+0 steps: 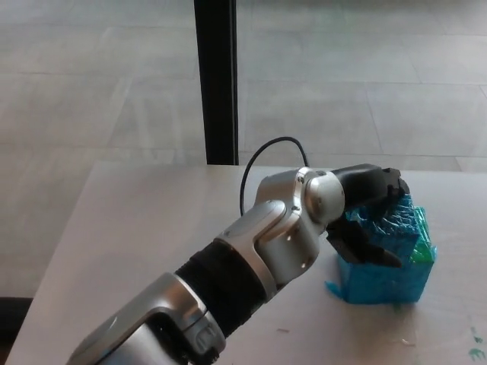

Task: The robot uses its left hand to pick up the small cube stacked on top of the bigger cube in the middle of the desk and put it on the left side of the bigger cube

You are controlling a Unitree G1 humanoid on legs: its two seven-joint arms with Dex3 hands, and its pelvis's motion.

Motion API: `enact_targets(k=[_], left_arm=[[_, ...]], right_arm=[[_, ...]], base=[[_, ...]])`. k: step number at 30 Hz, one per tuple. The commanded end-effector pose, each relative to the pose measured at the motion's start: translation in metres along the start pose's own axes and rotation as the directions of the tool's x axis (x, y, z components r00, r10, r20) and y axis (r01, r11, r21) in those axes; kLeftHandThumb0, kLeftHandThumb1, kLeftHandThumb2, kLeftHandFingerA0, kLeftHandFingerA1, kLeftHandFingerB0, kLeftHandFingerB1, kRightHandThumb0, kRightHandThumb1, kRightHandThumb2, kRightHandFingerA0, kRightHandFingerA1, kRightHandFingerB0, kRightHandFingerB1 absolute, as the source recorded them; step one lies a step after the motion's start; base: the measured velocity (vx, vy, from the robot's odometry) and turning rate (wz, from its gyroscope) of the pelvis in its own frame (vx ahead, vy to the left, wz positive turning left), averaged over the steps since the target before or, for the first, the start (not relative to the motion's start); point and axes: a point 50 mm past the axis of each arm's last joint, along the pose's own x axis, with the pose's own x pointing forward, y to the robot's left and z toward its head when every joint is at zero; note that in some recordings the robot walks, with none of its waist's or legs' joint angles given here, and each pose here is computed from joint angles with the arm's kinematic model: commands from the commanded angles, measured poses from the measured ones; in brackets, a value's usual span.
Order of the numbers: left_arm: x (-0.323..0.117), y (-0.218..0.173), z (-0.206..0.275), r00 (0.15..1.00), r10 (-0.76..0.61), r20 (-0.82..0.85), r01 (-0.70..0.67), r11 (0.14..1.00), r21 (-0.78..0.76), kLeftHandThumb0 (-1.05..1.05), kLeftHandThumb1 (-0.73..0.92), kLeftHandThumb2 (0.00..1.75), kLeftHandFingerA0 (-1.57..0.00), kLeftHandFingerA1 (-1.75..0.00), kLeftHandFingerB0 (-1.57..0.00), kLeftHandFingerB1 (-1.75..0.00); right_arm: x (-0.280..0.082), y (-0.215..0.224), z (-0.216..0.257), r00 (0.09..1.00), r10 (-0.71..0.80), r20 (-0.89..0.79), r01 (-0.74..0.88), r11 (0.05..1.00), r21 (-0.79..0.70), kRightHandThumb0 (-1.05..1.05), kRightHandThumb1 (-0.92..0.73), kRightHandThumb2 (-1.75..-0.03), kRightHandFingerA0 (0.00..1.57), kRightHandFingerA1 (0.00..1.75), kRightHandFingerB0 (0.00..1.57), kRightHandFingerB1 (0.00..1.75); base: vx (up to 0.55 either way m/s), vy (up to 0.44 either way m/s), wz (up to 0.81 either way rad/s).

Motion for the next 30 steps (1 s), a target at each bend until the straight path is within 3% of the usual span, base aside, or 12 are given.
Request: enact_targets(k=[1,3,4,6,12,16,17,20,26,27,29,30], left_arm=[[0.007,-0.041,-0.014,0.977,0.191,0.096,-0.185,0.980,-0.069,-0.23,0.70,0.67,-0.67,-1.61,-0.40,-0.53],[0.007,-0.048,-0.016,0.967,0.232,0.105,-0.223,0.971,-0.092,-0.20,0.73,0.67,-0.62,-1.47,-0.56,-0.54],[0.007,-0.051,-0.018,0.961,0.252,0.111,-0.242,0.966,-0.095,-0.18,0.69,0.67,-0.70,-0.87,-0.69,-0.62],[0.007,-0.058,-0.022,0.952,0.283,0.113,-0.276,0.958,-0.078,-0.22,0.67,0.66,-0.71,-0.81,-0.79,-0.70],[0.010,-0.062,-0.034,0.951,0.305,0.053,-0.305,0.952,0.003,-0.22,0.66,0.80,-0.66,-1.18,-0.71,-0.91],[0.010,-0.057,-0.036,0.948,0.312,0.057,-0.313,0.949,0.027,-0.24,0.64,0.77,-0.63,-1.05,-0.70,-0.86],[0.009,-0.053,-0.037,0.938,0.341,0.062,-0.344,0.938,0.045,-0.28,0.68,0.64,-0.62,-1.51,-0.65,-1.16],[0.007,-0.038,-0.037,0.927,0.371,0.052,-0.372,0.928,0.002,-0.20,0.73,0.63,-0.60,-0.88,-0.65,-0.63],[-0.003,0.004,-0.034,0.865,0.492,0.093,-0.495,0.869,0.006,-0.22,0.67,0.61,-0.74,-1.24,-0.71,-0.74],[-0.006,0.014,-0.035,0.848,0.521,0.104,-0.524,0.852,0.002,-0.15,0.71,0.64,-0.70,-1.75,-0.60,-1.47],[-0.015,0.037,-0.034,0.817,0.565,0.113,-0.568,0.823,-0.009,-0.16,0.69,0.73,-0.75,-1.70,-0.66,-1.33],[-0.026,0.060,-0.031,0.783,0.611,0.119,-0.613,0.790,-0.026,-0.20,0.69,0.73,-0.79,-1.39,-0.71,-0.90]], right_arm=[[-0.003,-0.007,-0.002,1.000,-0.014,-0.007,0.014,0.999,-0.033,-0.55,-0.39,-0.80,0.84,0.83,0.71,0.64],[-0.002,-0.006,-0.002,1.000,-0.011,-0.006,0.010,1.000,-0.029,-0.54,-0.39,-0.81,0.84,0.83,0.70,0.63],[-0.002,-0.006,-0.003,1.000,-0.010,-0.003,0.010,1.000,-0.022,-0.54,-0.38,-0.79,0.84,0.83,0.71,0.63],[-0.001,-0.005,-0.003,1.000,-0.010,-0.014,0.010,1.000,0.005,-0.54,-0.37,-0.81,0.82,0.83,0.71,0.64],[0.001,-0.006,0.001,0.999,-0.015,-0.028,0.015,1.000,-0.009,-0.54,-0.40,-0.81,0.84,0.84,0.71,0.65],[0.001,-0.005,0.001,0.999,-0.010,-0.033,0.010,1.000,-0.018,-0.53,-0.38,-0.82,0.86,0.85,0.72,0.63],[0.002,-0.005,0.001,0.999,-0.009,-0.033,0.008,1.000,-0.007,-0.51,-0.36,-0.83,0.87,0.85,0.72,0.64],[0.001,-0.002,-0.003,1.000,-0.002,-0.026,0.002,1.000,0.008,-0.52,-0.37,-0.85,0.83,0.85,0.72,0.65],[-0.001,-0.002,-0.005,1.000,-0.006,-0.028,0.007,1.000,0.008,-0.53,-0.41,-0.81,0.81,0.83,0.68,0.64],[-0.001,-0.002,-0.005,0.999,-0.006,-0.032,0.007,1.000,0.010,-0.53,-0.41,-0.80,0.81,0.84,0.69,0.65],[0.000,0.000,-0.007,0.999,-0.004,-0.043,0.005,1.000,0.021,-0.53,-0.41,-0.80,0.82,0.83,0.68,0.65],[-0.001,0.000,-0.008,0.999,-0.006,-0.045,0.006,1.000,0.016,-0.56,-0.40,-0.81,0.83,0.86,0.69,0.68]], base=[[0.00,0.000,0.00],[0.00,0.000,0.00],[0.00,0.000,0.00],[0.00,0.000,0.00],[0.00,0.000,0.00],[0.00,0.000,0.00],[0.00,0.000,0.00],[0.00,0.000,0.00],[0.00,0.000,0.00],[0.00,0.000,0.00],[0.00,0.000,0.00],[0.00,0.000,0.00]])
